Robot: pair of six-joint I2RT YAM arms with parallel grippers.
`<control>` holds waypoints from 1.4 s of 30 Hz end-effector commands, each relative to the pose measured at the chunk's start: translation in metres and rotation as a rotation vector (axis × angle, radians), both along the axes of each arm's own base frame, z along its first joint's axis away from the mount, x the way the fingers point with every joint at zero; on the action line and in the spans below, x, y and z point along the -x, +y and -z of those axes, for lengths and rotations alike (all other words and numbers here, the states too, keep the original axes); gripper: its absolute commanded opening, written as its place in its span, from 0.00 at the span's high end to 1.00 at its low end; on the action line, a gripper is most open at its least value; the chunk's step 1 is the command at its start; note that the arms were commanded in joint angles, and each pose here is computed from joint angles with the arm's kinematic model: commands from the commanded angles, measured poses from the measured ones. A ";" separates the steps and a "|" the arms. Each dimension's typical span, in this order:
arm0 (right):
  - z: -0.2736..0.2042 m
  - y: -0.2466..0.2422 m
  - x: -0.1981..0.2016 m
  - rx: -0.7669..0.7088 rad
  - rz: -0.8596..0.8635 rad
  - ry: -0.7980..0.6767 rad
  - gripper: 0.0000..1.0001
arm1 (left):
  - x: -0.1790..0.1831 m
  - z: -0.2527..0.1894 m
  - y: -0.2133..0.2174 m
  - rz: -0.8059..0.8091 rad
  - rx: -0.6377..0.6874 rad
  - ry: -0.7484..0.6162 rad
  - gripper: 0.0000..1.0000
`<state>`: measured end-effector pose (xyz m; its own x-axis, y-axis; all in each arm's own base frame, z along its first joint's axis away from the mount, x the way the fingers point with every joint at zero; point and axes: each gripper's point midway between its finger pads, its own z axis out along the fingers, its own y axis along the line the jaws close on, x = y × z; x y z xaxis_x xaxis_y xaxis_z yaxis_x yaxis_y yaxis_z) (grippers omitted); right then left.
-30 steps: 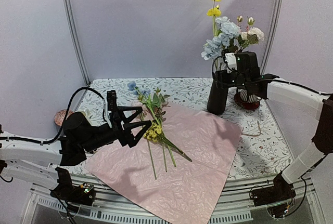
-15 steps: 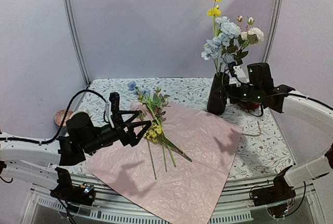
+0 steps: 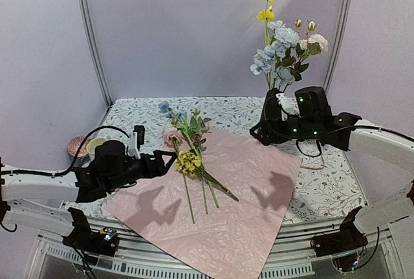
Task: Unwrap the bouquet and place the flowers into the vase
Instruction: Adjust the fake flower on the flattened wrapping paper.
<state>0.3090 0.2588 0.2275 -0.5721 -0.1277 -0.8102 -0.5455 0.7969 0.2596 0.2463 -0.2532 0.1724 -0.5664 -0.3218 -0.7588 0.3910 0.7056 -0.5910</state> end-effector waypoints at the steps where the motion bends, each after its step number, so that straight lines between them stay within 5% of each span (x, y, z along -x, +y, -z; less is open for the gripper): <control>1: 0.010 0.018 0.010 -0.068 -0.064 0.030 0.00 | 0.002 0.046 0.004 -0.009 -0.026 0.184 0.13; 7: 0.046 0.065 0.032 -0.120 -0.261 0.113 0.15 | 0.001 0.079 -0.017 0.024 -0.042 0.349 0.25; 15: 0.119 0.118 0.042 0.051 -0.418 0.221 0.39 | 0.000 0.109 -0.034 0.059 -0.103 0.459 0.30; 22: 0.157 0.137 0.052 0.157 -0.461 0.255 0.52 | 0.000 0.109 -0.025 0.024 -0.117 0.450 0.30; 33: 0.195 0.146 0.061 0.254 -0.487 0.316 0.56 | 0.000 0.096 -0.009 -0.017 -0.133 0.394 0.30; 38: 0.210 0.143 0.065 0.282 -0.480 0.351 0.67 | 0.000 0.092 -0.007 -0.021 -0.127 0.382 0.30; 42: 0.201 0.145 0.065 0.261 -0.483 0.345 0.86 | 0.000 0.089 -0.005 -0.028 -0.129 0.375 0.30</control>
<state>0.2433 0.3987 0.0210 -0.6273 -0.6048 -0.4906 -0.7748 0.5481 0.3151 0.2468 -0.2668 0.0856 -0.8115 -0.2607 -0.5230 0.1493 0.7728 -0.6168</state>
